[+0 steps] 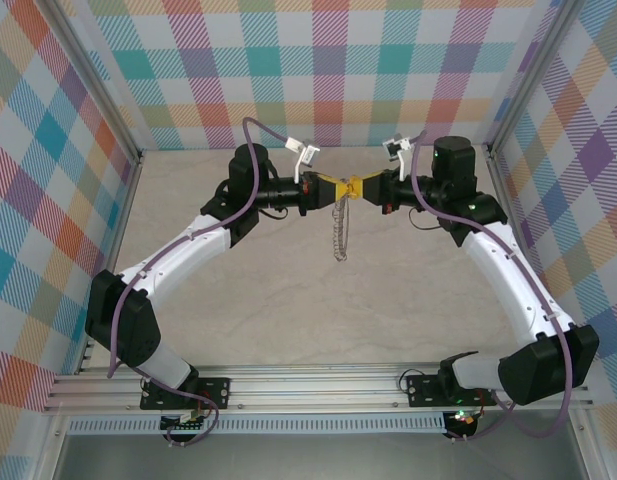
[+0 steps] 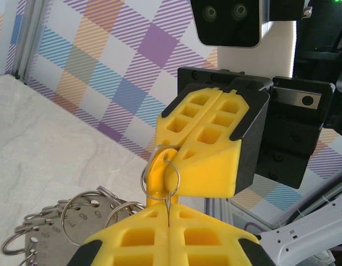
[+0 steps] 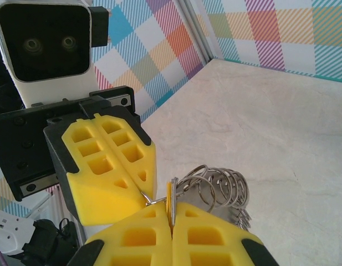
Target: Put the keys on the keyring
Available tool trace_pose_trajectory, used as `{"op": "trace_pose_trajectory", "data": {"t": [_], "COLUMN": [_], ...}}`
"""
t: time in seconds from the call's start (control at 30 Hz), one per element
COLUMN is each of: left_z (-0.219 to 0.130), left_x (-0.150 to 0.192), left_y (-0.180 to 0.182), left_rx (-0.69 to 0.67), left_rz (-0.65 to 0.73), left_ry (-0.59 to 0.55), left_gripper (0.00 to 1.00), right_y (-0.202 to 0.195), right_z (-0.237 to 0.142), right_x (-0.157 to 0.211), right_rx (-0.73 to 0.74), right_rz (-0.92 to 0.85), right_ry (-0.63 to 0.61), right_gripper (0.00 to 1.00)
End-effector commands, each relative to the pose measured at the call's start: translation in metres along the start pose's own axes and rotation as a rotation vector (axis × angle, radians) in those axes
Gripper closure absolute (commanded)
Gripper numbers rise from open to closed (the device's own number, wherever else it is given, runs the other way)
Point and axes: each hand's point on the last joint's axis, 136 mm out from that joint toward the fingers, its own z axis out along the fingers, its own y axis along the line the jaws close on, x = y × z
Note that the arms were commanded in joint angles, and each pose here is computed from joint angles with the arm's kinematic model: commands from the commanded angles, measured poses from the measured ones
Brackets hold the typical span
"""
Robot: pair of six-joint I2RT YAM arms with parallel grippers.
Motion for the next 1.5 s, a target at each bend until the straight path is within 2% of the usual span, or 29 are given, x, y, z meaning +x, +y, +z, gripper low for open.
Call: {"op": "trace_pose_trajectory", "data": {"t": [0.0,0.2,0.33,0.43,0.57,0.9,1.47], "left_z": [-0.003,-0.003,-0.005,-0.009,-0.019,-0.057,-0.085], "left_x": [-0.017,-0.017,-0.018,-0.02,-0.025,-0.029,-0.026], "left_y": [-0.03,-0.02,-0.013,-0.009,-0.002,0.031,0.051], "left_rx": [0.06,0.009,-0.04,-0.078,-0.146,-0.346,-0.426], "left_rz": [0.074,0.06,0.055,0.06,0.064,0.029,-0.012], "left_ry": [-0.025,-0.036,-0.05,-0.064,-0.098,-0.174,-0.191], "left_gripper": [1.0,0.99,0.74,0.67,0.62,0.58,0.58], "right_y": [0.005,-0.005,-0.012,-0.017,-0.028,-0.063,-0.159], "right_z": [-0.004,-0.003,-0.002,0.0,0.007,0.038,0.111], "right_x": [-0.017,-0.016,-0.017,-0.016,-0.01,0.003,0.007], "right_rx": [-0.007,0.043,0.076,0.092,0.107,0.118,0.172], "right_rz": [-0.039,-0.028,-0.015,-0.005,0.008,0.061,0.12], "right_ry": [-0.038,-0.044,-0.048,-0.039,-0.019,0.039,0.156], "right_gripper": [1.0,1.0,1.0,1.0,1.0,1.0,1.0]}}
